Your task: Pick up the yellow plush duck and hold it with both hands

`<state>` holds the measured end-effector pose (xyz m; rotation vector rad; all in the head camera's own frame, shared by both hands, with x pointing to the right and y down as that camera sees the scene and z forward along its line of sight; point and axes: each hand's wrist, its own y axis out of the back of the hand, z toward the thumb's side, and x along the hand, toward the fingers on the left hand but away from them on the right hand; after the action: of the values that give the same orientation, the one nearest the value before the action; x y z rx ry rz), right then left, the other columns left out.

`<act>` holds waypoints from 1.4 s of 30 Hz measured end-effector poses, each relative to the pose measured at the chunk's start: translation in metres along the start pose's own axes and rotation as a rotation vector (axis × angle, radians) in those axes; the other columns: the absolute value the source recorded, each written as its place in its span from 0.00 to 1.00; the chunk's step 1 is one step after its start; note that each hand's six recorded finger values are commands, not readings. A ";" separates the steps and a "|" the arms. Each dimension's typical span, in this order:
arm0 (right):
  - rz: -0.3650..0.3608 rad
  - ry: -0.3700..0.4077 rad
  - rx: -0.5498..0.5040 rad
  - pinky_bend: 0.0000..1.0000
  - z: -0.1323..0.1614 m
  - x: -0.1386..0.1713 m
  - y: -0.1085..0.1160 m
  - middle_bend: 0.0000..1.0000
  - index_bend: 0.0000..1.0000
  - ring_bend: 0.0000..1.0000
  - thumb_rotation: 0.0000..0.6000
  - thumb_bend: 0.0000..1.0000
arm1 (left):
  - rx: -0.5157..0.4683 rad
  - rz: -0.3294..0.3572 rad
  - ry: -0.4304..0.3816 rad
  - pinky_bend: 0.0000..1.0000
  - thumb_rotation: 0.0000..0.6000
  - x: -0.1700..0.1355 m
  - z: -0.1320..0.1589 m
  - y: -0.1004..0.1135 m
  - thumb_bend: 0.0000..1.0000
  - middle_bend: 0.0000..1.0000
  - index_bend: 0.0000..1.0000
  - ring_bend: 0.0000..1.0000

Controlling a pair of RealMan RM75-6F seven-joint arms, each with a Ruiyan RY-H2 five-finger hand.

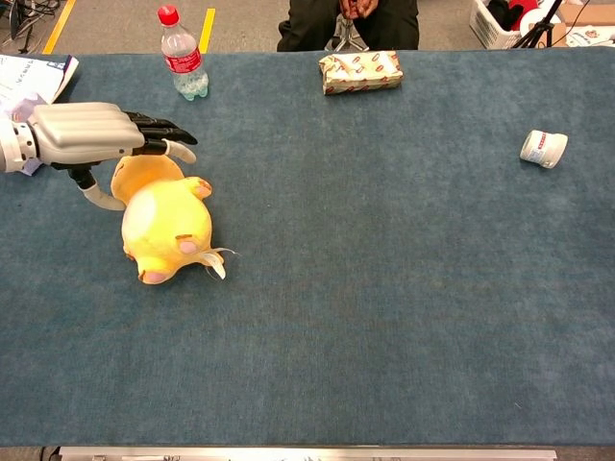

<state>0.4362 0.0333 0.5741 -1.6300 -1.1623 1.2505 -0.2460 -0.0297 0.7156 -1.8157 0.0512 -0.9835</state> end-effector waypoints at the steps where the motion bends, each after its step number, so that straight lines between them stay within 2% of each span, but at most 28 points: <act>1: -0.001 -0.001 0.000 0.14 0.000 0.000 0.000 0.21 0.00 0.09 1.00 0.25 | 0.012 -0.012 -0.006 0.16 1.00 0.002 0.001 -0.002 0.19 0.02 0.10 0.00; 5: 0.000 -0.002 -0.002 0.14 0.000 -0.001 0.000 0.21 0.00 0.09 1.00 0.25 | 0.049 -0.040 -0.016 0.16 1.00 0.008 0.002 -0.008 0.19 0.02 0.10 0.00; 11: 0.006 -0.002 -0.004 0.14 0.000 -0.001 -0.001 0.21 0.00 0.09 1.00 0.25 | 0.045 -0.060 0.013 0.16 1.00 0.016 -0.005 -0.017 0.19 0.02 0.10 0.00; 15: 0.007 0.000 -0.008 0.14 0.000 -0.001 -0.002 0.21 0.00 0.09 1.00 0.25 | 0.027 -0.076 0.035 0.16 1.00 0.018 -0.008 -0.025 0.20 0.05 0.14 0.01; 17: 0.009 0.004 -0.010 0.14 0.000 -0.002 -0.002 0.21 0.00 0.09 1.00 0.25 | 0.010 -0.081 0.050 0.22 1.00 0.019 -0.010 -0.028 0.20 0.13 0.20 0.08; 20: 0.008 0.009 -0.012 0.14 0.001 -0.002 -0.002 0.21 0.00 0.09 1.00 0.25 | -0.018 -0.087 0.078 0.43 1.00 0.020 -0.015 -0.033 0.25 0.28 0.34 0.24; 22: 0.005 0.013 -0.014 0.14 0.002 -0.002 -0.001 0.21 0.00 0.09 1.00 0.25 | -0.031 -0.096 0.098 0.53 1.00 0.020 -0.018 -0.036 0.25 0.37 0.40 0.32; 25: 0.002 0.026 -0.015 0.14 0.005 -0.004 0.000 0.21 0.00 0.09 1.00 0.25 | -0.061 -0.094 0.129 0.62 1.00 0.018 -0.023 -0.037 0.25 0.47 0.47 0.42; 27: 0.004 0.038 -0.015 0.14 0.007 -0.005 0.001 0.21 0.00 0.09 1.00 0.25 | -0.090 -0.088 0.151 0.63 1.00 0.016 -0.027 -0.035 0.25 0.49 0.49 0.44; 34: 0.040 0.144 -0.006 0.14 0.031 -0.015 -0.006 0.21 0.00 0.09 1.00 0.25 | -0.231 -0.030 0.244 0.63 1.00 -0.002 -0.038 -0.023 0.25 0.49 0.50 0.44; 42: 0.104 0.337 -0.027 0.14 0.080 -0.031 -0.023 0.21 0.00 0.09 1.00 0.25 | -0.389 -0.007 0.309 0.65 1.00 -0.021 -0.029 -0.006 0.25 0.49 0.50 0.44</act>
<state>0.3501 0.0140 0.5859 -1.8558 -0.8984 0.9763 -0.2807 -0.0394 0.7115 -1.9925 0.4541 -1.3220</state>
